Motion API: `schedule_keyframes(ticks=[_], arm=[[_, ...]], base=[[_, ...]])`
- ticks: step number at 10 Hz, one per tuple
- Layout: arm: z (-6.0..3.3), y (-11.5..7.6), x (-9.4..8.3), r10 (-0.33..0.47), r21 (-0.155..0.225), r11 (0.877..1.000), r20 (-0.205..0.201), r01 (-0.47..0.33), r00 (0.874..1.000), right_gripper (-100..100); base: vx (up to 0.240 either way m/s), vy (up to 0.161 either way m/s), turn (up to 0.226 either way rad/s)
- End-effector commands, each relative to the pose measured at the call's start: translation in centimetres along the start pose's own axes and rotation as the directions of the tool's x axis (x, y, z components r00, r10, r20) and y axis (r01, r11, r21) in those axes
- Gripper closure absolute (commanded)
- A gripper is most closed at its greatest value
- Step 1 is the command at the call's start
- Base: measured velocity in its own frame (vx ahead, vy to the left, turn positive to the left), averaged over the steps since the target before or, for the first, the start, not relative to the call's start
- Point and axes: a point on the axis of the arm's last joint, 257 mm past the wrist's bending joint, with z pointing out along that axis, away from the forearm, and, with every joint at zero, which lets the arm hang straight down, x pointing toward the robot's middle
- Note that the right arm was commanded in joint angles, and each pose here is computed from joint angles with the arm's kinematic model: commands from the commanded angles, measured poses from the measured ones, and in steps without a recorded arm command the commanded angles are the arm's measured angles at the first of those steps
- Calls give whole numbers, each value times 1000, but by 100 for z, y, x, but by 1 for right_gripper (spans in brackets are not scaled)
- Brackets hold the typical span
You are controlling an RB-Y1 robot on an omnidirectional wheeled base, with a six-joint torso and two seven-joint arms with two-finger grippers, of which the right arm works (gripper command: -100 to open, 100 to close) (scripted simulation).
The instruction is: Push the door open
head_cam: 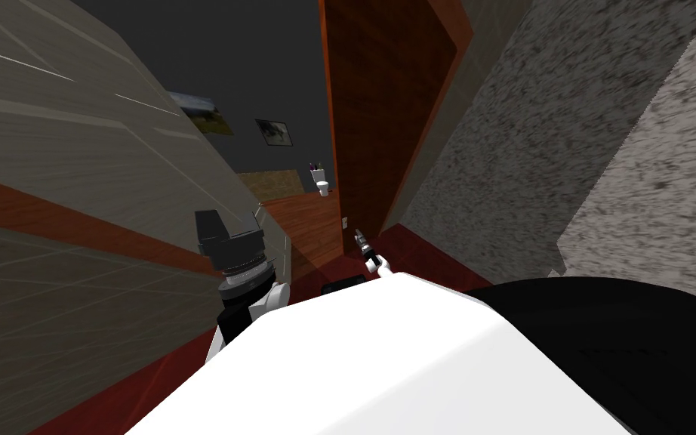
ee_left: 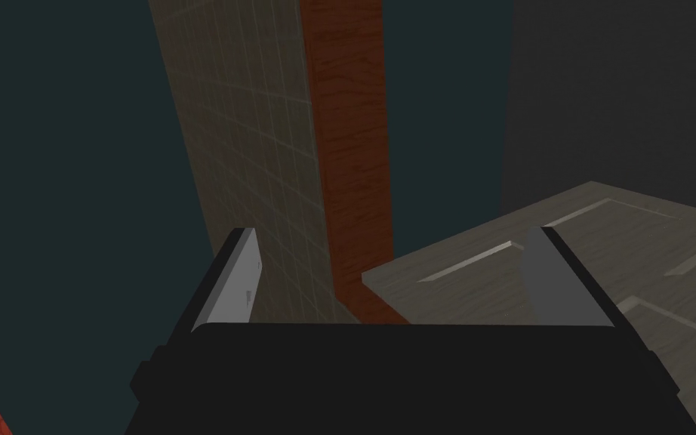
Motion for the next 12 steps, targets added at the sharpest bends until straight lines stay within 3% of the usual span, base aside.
schedule_keyframes(ticks=[1, 6, 12], arm=[[-11, -91, 50, 7, 20, 1000, -13, -6, 1000, -100], [-44, -289, 165, 22, 67, 998, -44, -19, 999, -100], [-64, -328, 118, 15, 76, 997, -39, -12, 999, -100]], base=[[84, -30, 35], [88, -22, 21], [101, 13, 17]])
